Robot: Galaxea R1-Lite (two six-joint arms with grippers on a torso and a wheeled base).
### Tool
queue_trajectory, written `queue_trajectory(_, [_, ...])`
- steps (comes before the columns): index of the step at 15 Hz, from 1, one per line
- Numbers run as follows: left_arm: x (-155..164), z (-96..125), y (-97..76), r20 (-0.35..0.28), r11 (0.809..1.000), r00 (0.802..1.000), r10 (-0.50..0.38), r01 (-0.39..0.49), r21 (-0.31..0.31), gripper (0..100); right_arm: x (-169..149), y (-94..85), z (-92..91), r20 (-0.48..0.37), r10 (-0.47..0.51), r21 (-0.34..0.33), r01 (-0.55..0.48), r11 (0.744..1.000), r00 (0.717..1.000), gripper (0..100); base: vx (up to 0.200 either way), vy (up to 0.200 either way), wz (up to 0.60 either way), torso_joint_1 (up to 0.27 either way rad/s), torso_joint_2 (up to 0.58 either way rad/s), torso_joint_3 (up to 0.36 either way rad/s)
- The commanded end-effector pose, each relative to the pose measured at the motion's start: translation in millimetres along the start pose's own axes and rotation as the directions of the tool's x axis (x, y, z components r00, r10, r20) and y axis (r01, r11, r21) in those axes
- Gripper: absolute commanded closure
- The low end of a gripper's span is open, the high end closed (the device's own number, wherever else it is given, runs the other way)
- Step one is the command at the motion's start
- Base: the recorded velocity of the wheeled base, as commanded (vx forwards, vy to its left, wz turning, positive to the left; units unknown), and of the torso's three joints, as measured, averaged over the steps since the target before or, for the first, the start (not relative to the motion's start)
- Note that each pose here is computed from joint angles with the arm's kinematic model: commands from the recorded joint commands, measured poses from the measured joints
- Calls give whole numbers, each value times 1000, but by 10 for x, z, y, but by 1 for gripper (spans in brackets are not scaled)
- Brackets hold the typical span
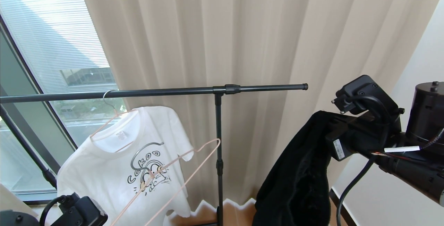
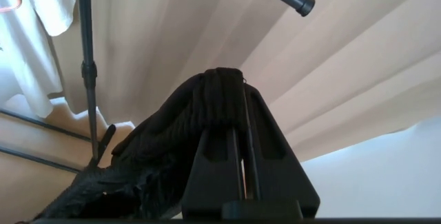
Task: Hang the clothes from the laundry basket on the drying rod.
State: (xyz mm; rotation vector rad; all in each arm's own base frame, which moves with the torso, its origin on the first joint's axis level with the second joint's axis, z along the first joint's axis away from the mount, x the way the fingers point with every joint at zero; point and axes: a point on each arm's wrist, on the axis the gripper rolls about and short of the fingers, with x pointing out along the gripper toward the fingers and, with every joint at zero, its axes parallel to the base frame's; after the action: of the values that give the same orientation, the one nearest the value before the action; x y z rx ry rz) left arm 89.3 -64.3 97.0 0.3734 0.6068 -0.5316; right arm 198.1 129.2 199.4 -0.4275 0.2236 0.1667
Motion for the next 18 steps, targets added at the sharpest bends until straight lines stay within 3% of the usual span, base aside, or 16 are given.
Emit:
queue_trajectory(1, [-6,-13,-34,1,1000,1000,-23,23,19,100,67,66,-29,-18,-15,-11,15,1000,1000,100,0,0,0,0,0,0])
queue_trajectory(6, [-26,-2,-43,25,996,996,-84,84,13,100,103,92,-21,-10,-40,-5,40,999,999,100,0,0,0,0,0,0])
queue_trajectory(18, [-28,-6,-45,26,996,996,-89,88,14,100,102,112,-16,-9,-34,-7,34,999,999,100,0,0,0,0,0,0])
